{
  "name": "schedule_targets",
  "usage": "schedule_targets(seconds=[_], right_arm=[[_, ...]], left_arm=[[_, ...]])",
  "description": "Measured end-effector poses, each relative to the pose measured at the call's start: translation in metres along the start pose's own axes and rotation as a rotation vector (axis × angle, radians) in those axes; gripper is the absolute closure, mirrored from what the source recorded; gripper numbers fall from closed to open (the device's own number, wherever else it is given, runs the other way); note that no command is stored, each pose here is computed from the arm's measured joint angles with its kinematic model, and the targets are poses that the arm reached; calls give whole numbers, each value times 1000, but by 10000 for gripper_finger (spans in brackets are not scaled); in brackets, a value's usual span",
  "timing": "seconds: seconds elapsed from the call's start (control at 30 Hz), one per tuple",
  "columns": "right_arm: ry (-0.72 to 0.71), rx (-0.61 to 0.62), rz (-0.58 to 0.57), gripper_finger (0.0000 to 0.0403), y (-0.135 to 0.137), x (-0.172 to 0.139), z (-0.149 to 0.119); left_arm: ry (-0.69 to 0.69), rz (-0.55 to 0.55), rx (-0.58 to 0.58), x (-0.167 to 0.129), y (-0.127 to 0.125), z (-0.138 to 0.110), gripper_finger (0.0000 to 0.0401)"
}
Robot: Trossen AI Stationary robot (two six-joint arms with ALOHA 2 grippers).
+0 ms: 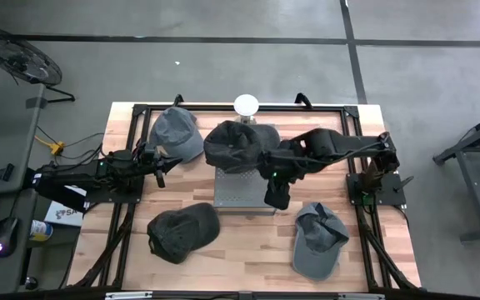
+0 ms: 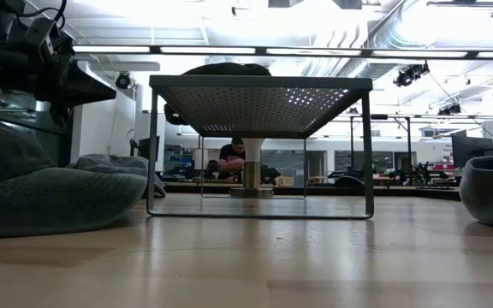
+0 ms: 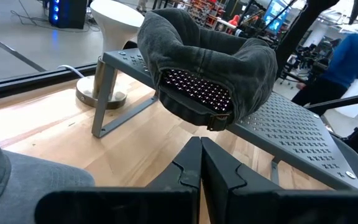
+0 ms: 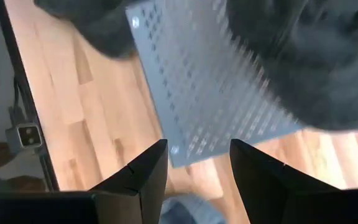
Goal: Pick & Place hat
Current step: Put the bottom gray cap on the shelf
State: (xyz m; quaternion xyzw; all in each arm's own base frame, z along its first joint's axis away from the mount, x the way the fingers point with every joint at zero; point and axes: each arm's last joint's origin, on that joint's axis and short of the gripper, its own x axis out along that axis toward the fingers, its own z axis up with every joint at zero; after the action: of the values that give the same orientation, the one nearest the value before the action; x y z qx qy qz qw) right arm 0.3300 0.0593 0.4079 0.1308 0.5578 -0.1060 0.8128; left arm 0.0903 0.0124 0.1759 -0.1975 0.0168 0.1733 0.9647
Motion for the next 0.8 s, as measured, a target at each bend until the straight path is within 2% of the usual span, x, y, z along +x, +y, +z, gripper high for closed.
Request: schedule_targets(seconds=[0.23,0.5,0.67,0.8], right_arm=[[138,130,-30,236,-4,30,-25],[253,269,-29,236,-3,54,-73],[244,278,43,236,1,64,-104],[221,231,89,235,1,75,-129]], left_arm=[[0,0,0,0,0,0,400],[0,0,0,0,0,0,400],[0,0,0,0,0,0,400],[0,0,0,0,0,0,400]])
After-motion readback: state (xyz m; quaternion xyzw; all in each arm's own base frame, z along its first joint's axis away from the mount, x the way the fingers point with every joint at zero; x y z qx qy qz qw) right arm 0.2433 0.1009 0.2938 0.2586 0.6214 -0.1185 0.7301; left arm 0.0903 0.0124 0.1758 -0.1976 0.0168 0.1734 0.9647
